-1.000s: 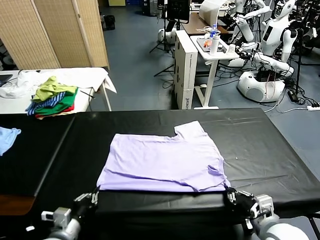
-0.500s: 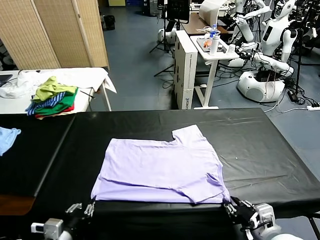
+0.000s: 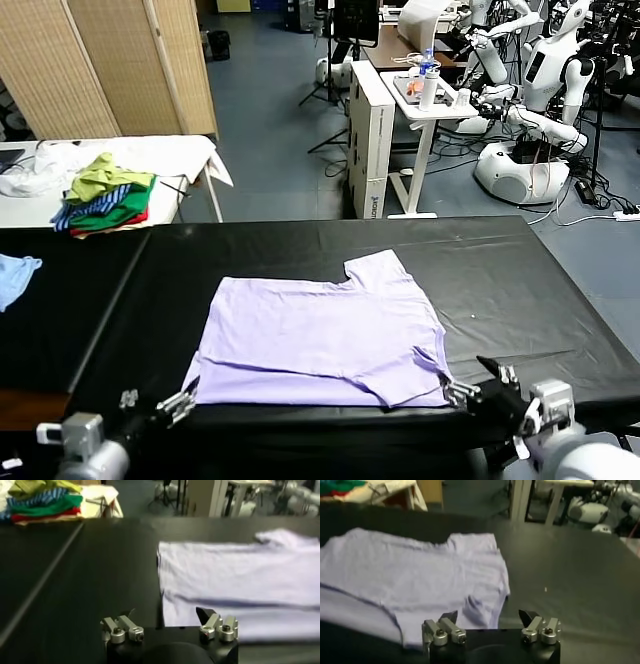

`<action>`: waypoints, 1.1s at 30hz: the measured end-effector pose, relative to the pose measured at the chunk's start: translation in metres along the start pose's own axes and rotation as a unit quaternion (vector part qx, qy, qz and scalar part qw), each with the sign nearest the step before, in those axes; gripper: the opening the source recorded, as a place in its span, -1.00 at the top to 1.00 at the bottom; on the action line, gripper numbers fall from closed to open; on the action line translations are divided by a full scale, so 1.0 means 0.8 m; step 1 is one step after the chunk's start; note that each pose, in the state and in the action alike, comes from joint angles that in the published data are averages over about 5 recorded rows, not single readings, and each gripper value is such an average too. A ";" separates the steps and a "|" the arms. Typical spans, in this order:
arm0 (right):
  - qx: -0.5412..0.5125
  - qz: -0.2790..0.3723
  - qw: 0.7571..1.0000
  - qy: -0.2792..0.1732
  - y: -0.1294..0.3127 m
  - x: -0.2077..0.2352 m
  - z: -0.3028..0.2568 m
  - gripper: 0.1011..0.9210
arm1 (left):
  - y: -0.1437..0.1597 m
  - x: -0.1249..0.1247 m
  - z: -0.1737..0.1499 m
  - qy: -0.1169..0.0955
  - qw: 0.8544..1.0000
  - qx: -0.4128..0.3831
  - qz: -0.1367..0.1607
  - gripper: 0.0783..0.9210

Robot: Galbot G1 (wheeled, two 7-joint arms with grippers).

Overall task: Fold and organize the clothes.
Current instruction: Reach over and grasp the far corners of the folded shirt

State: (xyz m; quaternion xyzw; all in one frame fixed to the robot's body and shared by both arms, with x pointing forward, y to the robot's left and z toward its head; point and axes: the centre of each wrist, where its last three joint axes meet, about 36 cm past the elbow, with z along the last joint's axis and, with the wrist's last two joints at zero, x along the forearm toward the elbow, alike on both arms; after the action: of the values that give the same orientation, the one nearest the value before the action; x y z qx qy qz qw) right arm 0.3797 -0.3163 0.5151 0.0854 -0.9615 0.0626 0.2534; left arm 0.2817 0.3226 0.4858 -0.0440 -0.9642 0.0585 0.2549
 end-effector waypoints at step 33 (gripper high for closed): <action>-0.015 -0.013 0.999 0.043 0.022 -0.238 -0.062 -0.97 | 0.032 -0.279 -0.108 0.021 0.999 -0.012 0.024 -0.97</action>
State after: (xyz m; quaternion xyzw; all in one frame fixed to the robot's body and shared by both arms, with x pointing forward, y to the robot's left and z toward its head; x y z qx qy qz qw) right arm 0.5630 -0.2657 0.4616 0.0917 -0.9493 0.0486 0.2968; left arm 0.5198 0.3303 0.4484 -0.0710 -0.9579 0.0519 0.2734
